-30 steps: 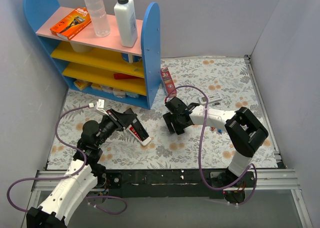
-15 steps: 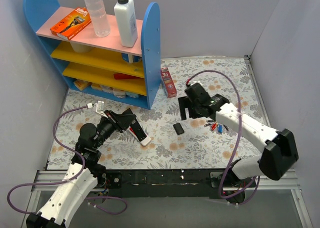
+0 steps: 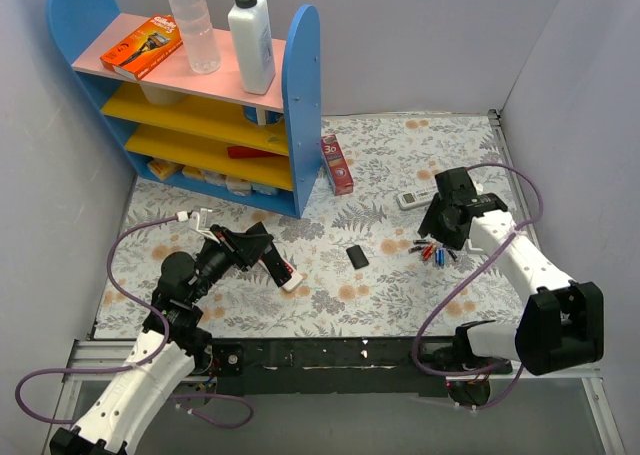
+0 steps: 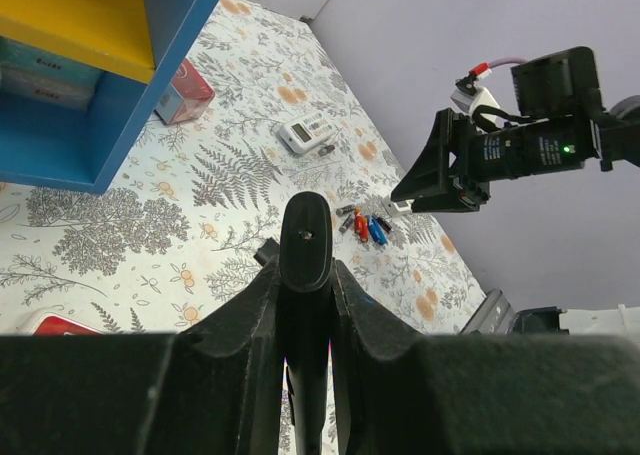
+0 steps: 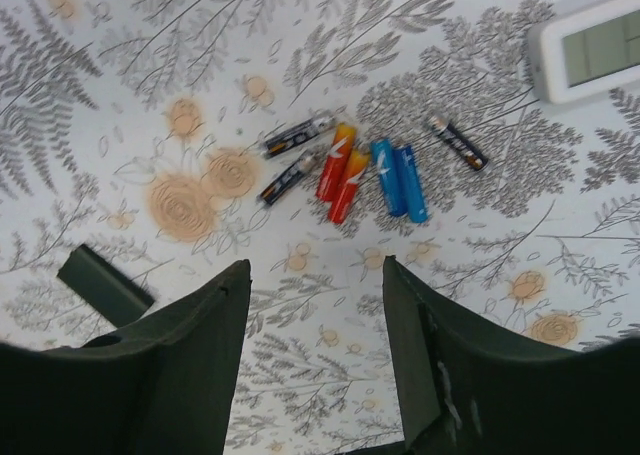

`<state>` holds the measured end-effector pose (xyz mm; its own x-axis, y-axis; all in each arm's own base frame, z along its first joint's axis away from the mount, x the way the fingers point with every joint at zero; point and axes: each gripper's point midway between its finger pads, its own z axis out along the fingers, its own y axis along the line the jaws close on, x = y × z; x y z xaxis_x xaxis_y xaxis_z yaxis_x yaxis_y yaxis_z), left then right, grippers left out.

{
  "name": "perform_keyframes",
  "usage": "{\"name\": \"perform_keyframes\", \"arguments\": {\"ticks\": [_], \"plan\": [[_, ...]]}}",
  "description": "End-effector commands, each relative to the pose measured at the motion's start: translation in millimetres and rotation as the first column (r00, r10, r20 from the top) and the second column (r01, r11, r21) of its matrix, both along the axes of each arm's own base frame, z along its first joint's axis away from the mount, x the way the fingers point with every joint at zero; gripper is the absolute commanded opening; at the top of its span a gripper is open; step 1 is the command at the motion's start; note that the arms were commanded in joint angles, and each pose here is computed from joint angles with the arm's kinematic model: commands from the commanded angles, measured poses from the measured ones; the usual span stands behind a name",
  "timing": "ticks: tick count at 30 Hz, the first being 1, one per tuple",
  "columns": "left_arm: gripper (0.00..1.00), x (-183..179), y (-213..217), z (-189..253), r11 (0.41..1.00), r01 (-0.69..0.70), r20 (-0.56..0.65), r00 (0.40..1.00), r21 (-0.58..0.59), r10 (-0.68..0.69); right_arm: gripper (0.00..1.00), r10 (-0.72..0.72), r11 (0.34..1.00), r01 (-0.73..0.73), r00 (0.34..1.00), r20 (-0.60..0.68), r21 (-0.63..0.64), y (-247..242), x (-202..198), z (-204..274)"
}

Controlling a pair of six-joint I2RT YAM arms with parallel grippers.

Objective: Load the batteries into the remote control
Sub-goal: Pick up the battery from the center of the board.

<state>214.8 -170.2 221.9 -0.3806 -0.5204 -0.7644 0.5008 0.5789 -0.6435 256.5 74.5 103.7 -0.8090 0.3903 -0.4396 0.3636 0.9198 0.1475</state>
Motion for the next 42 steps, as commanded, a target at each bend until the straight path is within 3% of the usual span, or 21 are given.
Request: {"name": "perform_keyframes", "arguments": {"ticks": [1, 8, 11, 17, 24, 36, 42], "plan": [[0.00, 0.5, 2.2, 4.4, 1.000, -0.020, 0.040, 0.999, 0.021, 0.019, 0.60, -0.011, 0.998, 0.008, 0.999, -0.038, -0.068, -32.1, 16.8, -7.5], [0.00, 0.2, 2.2, 5.2, 0.999, -0.028, 0.050, 0.998, 0.017, 0.027, 0.49, 0.060, 0.979, -0.091, 0.983, -0.173, -0.182, -79.0, 28.1, -30.6], [0.00, 1.7, 3.7, 7.0, 0.999, -0.042, 0.056, 0.998, 0.022, 0.041, 0.40, 0.090, 0.970, -0.133, 0.974, -0.208, -0.202, -89.5, 30.0, -40.8], [0.00, 3.7, 6.9, 6.2, 0.997, -0.072, 0.053, 0.996, 0.031, 0.070, 0.39, 0.193, 0.950, -0.245, 0.949, -0.250, -0.195, -91.2, 33.6, -56.3], [0.00, 4.1, 7.8, 6.7, 0.997, -0.078, 0.055, 0.996, 0.028, 0.077, 0.39, 0.296, 0.937, -0.325, 0.933, -0.206, -0.125, -75.0, 45.7, -60.5], [0.00, 4.4, 7.4, 6.2, 0.997, -0.077, 0.053, 0.996, 0.030, 0.075, 0.35, 0.287, 0.940, -0.325, 0.919, -0.271, -0.106, -77.5, 38.5, -82.9], [0.00, 4.3, 6.9, 5.8, 0.997, -0.075, 0.053, 0.996, 0.032, 0.073, 0.29, 0.224, 0.961, -0.265, 0.916, -0.334, -0.082, -80.5, 18.6, -93.0]]}}
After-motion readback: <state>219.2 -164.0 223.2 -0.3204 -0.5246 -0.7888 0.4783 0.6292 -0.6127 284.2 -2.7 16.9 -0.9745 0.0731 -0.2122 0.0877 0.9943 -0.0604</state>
